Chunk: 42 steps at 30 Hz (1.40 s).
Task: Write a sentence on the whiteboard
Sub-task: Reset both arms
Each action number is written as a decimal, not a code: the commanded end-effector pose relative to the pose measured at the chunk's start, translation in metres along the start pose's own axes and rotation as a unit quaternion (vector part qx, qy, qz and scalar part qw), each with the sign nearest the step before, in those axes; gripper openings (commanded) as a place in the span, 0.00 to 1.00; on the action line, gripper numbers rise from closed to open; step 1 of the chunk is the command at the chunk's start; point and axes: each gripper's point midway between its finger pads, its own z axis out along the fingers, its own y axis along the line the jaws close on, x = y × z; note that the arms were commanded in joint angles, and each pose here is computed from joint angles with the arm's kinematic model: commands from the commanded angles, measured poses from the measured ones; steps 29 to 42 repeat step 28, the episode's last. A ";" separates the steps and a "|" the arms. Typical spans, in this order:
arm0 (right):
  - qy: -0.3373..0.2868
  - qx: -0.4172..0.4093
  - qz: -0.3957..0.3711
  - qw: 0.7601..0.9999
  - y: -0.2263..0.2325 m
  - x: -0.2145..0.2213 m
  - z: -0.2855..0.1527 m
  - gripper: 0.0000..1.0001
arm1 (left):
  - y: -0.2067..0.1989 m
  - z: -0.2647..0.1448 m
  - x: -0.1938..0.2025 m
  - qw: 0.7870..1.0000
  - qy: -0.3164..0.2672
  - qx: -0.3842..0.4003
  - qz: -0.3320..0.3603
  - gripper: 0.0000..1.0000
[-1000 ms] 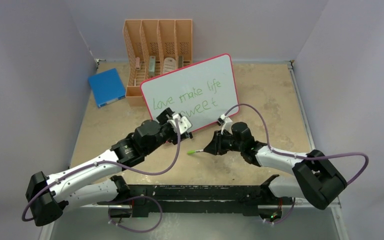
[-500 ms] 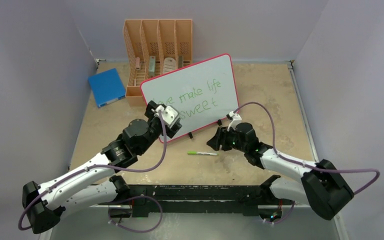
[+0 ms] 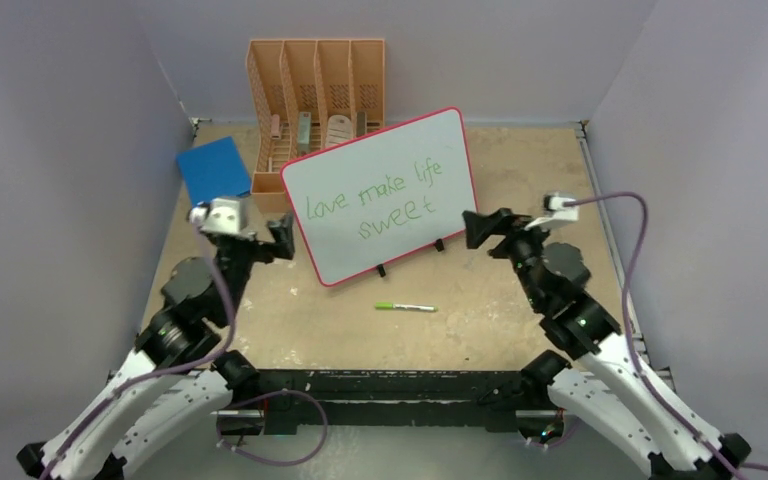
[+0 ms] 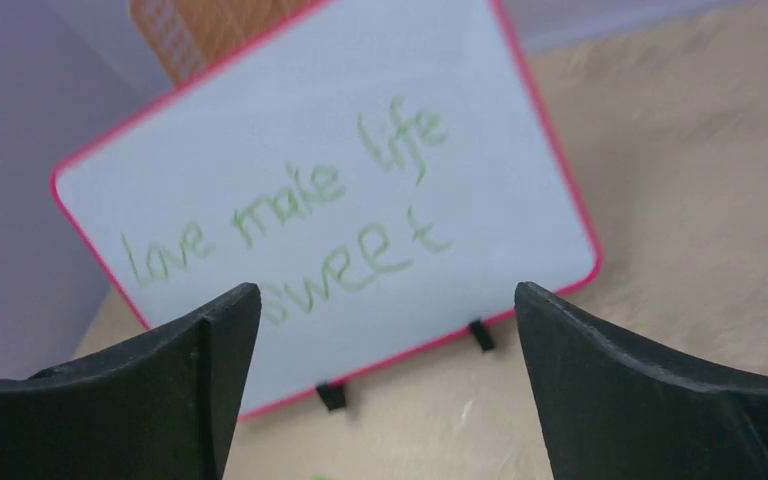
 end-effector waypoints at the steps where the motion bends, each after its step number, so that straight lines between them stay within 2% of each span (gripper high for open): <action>1: -0.119 0.121 -0.044 0.985 -0.039 -0.077 -0.035 0.99 | 0.036 -0.039 -0.031 0.996 -0.039 -0.041 -0.065 1.00; 8: -0.214 0.172 -0.044 0.961 -0.057 -0.128 -0.076 0.99 | 0.075 -0.088 -0.038 0.991 -0.065 -0.073 -0.095 1.00; 16: -0.268 0.187 -0.041 0.944 -0.070 -0.141 -0.101 0.99 | 0.084 -0.109 -0.030 0.986 -0.100 -0.062 -0.118 1.00; 42: -0.268 0.192 -0.048 0.943 -0.074 -0.135 -0.098 0.99 | 0.081 -0.100 -0.024 0.986 -0.106 -0.064 -0.112 1.00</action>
